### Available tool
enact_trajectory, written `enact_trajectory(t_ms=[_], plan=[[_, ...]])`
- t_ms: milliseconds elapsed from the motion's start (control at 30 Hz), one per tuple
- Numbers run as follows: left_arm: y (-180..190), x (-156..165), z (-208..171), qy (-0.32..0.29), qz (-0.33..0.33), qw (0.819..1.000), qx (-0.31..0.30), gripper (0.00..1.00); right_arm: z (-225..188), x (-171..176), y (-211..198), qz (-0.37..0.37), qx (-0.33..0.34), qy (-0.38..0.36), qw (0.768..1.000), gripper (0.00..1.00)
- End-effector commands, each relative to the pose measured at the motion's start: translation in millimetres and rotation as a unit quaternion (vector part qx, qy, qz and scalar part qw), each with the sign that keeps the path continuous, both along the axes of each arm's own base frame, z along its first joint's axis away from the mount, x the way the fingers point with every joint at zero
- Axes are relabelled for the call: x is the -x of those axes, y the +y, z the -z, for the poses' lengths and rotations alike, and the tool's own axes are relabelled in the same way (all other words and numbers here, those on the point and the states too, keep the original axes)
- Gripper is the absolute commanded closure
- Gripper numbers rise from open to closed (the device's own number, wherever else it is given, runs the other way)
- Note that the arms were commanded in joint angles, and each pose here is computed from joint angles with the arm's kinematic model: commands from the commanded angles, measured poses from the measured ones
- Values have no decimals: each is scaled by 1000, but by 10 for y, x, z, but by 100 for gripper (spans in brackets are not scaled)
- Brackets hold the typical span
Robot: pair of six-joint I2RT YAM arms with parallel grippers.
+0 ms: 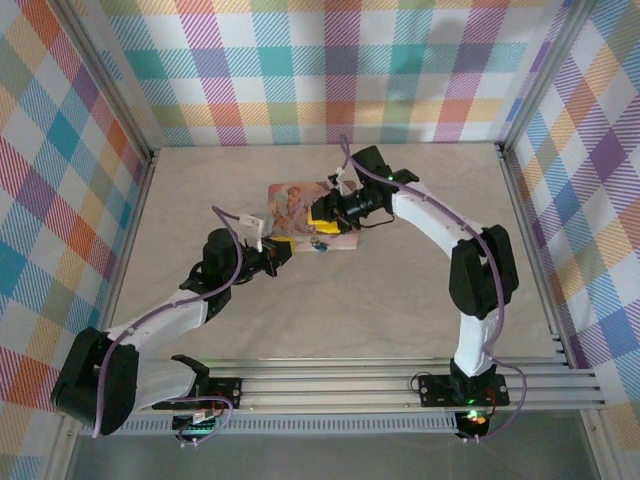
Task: Unlock the padlock with the key
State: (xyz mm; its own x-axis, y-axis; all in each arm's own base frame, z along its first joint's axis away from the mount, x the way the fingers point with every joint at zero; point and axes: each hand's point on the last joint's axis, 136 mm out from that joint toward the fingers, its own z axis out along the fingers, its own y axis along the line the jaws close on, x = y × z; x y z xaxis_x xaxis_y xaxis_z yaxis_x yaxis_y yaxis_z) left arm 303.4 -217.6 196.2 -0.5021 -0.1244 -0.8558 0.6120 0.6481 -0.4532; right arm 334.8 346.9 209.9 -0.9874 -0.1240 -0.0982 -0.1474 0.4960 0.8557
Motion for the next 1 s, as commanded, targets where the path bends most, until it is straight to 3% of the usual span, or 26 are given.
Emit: enact_trajectory(t_ms=[0, 267, 567, 967], plan=[[-13, 40, -330, -13, 28, 999, 7, 100, -614, 69, 126, -32, -102, -32, 994, 56], [-69, 30, -1048, -40, 62, 993, 97, 100, -1168, 170, 122, -43, -172, -85, 981, 52], [-13, 8, -1490, -70, 48, 986, 140, 100, -1253, 210, 79, -20, -186, -73, 980, 50], [44, 35, -1645, -74, 33, 983, 167, 100, -1263, 306, 133, -22, -208, -70, 975, 64]])
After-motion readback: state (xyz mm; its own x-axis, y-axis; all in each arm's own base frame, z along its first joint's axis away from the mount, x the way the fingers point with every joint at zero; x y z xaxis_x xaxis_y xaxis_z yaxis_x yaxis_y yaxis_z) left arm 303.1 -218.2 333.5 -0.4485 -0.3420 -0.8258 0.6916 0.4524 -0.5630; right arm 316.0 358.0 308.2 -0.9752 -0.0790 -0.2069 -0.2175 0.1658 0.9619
